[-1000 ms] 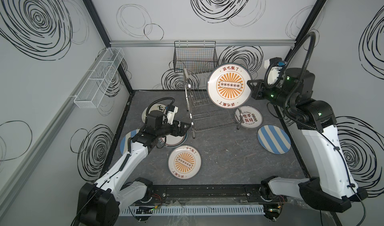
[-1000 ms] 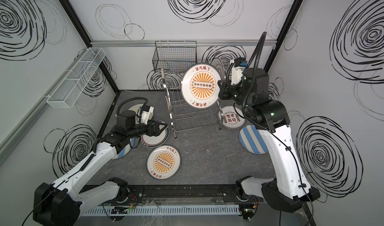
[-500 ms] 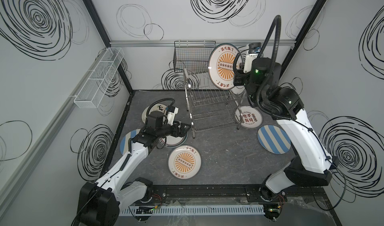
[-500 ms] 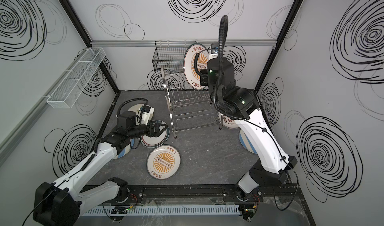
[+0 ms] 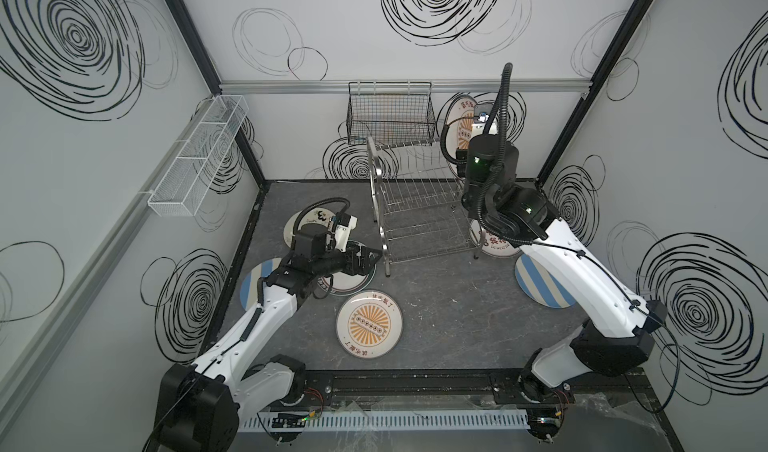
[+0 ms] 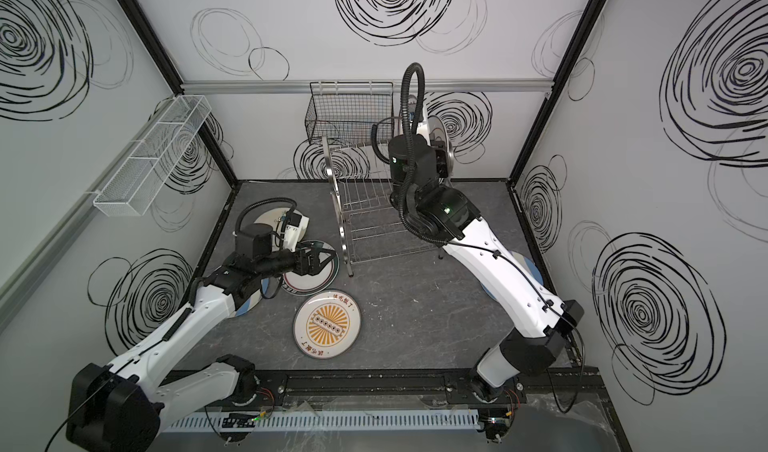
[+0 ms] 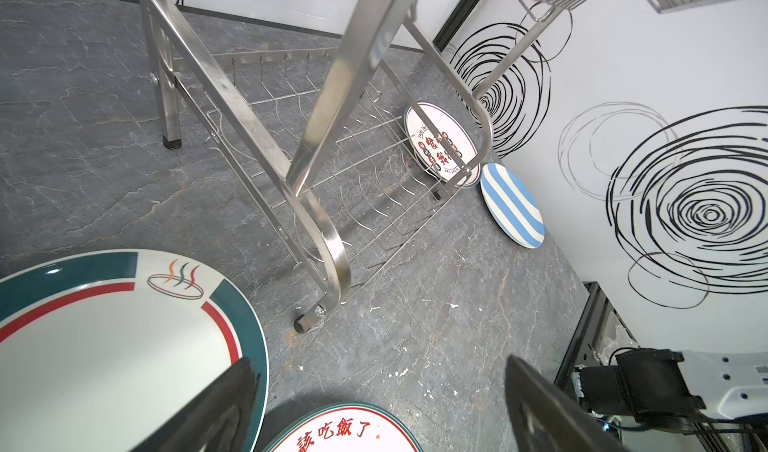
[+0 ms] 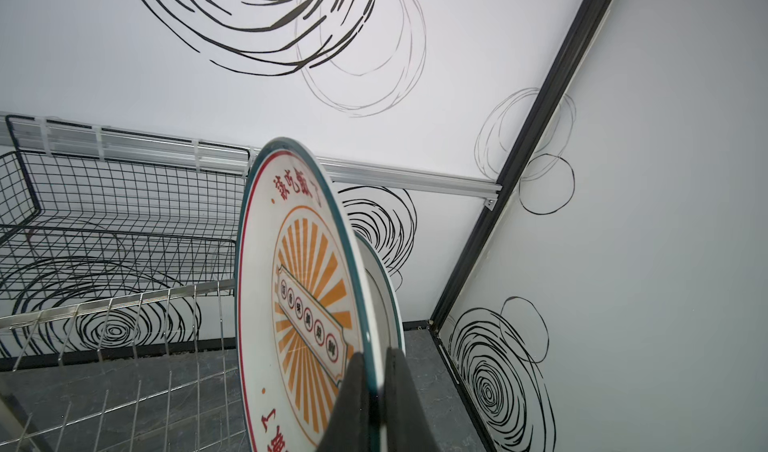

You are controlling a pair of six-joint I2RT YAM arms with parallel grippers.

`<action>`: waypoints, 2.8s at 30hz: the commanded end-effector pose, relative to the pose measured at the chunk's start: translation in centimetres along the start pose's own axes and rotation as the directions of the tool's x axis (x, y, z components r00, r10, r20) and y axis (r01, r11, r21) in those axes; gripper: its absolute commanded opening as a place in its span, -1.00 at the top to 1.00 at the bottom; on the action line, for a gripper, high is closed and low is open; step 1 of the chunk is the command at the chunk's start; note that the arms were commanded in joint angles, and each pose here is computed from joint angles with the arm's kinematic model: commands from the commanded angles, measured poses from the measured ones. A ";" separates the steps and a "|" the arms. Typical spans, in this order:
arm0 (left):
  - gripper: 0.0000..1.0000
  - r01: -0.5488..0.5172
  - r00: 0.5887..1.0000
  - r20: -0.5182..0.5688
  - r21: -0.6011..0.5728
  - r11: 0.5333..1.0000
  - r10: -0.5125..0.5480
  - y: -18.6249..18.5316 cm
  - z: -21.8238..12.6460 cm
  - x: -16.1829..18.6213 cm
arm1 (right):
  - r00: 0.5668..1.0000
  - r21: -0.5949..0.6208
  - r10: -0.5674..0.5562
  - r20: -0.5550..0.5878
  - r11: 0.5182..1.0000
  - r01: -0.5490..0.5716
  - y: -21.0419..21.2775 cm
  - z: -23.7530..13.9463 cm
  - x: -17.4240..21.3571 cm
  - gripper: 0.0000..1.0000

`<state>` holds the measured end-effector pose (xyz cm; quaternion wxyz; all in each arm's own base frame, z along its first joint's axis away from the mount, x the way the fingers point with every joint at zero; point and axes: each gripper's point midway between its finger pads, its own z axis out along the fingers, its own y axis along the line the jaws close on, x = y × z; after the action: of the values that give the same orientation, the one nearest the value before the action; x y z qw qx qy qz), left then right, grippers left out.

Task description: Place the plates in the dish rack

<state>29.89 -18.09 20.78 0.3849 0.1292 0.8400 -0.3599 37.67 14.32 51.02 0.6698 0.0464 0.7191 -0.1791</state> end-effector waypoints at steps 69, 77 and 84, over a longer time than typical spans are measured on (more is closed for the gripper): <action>-0.92 0.008 0.999 0.038 0.032 0.999 -0.009 0.2 -0.1 -0.7 | 0.999 0.064 0.027 -0.034 0.998 -0.025 0.0 6.2 4.9 1.00; -0.92 0.010 0.999 0.036 0.031 0.999 -0.011 0.3 0.0 -0.7 | 0.999 0.056 0.028 -0.033 0.998 -0.026 -0.4 5.5 5.3 0.81; -0.92 0.010 0.999 0.038 0.032 0.999 -0.012 0.3 -0.1 -0.7 | 0.999 0.042 0.029 -0.027 0.999 -0.028 -0.4 5.0 5.0 0.54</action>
<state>30.07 -17.76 20.71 0.3825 0.1195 0.8375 -0.3716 43.01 12.17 43.75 0.6393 0.0512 0.7409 -0.1994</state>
